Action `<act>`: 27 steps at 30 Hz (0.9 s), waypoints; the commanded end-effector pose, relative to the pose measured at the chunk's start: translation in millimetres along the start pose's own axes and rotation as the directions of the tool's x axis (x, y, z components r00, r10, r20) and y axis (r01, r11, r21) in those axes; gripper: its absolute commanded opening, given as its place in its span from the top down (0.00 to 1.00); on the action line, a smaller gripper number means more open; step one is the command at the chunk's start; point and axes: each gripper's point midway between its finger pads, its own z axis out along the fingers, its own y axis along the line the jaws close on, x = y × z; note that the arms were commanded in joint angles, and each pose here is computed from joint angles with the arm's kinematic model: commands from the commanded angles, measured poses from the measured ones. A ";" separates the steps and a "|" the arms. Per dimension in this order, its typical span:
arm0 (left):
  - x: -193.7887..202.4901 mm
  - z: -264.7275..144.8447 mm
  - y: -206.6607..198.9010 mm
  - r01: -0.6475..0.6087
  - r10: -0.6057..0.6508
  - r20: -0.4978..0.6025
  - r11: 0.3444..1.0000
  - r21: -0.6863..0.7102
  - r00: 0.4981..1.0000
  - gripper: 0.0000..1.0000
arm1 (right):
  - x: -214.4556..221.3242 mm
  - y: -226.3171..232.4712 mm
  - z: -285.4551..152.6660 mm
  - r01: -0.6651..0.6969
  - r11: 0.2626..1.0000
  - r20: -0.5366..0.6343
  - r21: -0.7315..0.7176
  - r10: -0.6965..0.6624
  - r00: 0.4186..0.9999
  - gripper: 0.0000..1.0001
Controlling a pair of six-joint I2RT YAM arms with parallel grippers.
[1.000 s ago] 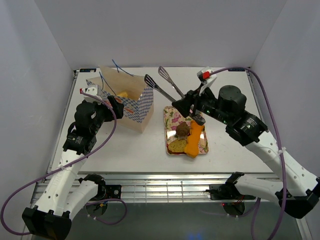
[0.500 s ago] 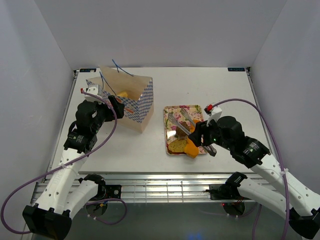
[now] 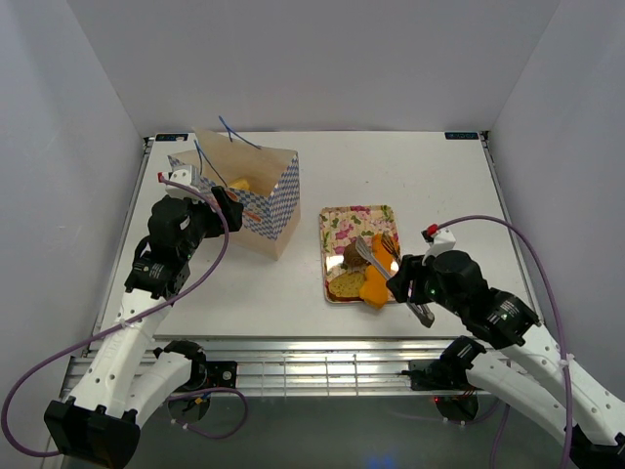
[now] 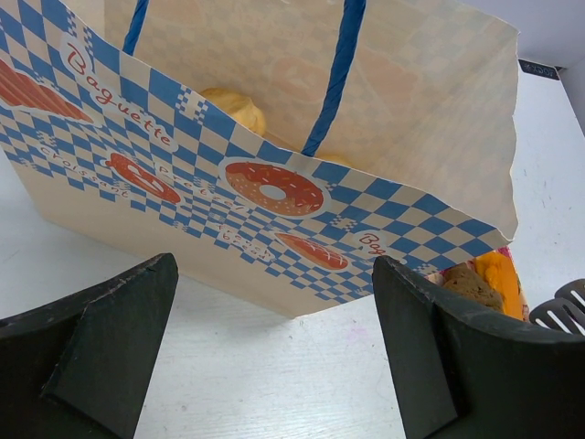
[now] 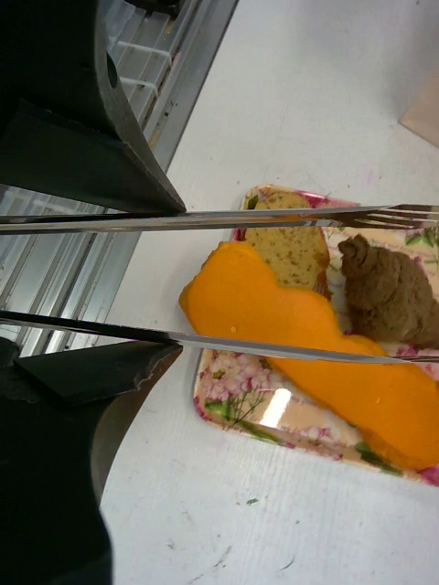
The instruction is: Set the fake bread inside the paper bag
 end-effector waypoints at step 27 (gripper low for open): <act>-0.6 -2.9 -8.5 0.013 -0.013 -0.003 0.999 0.041 1.000 0.02 | 42.2 -24.0 32.0 -0.378 0.920 0.053 0.104 0.374 0.926 0.34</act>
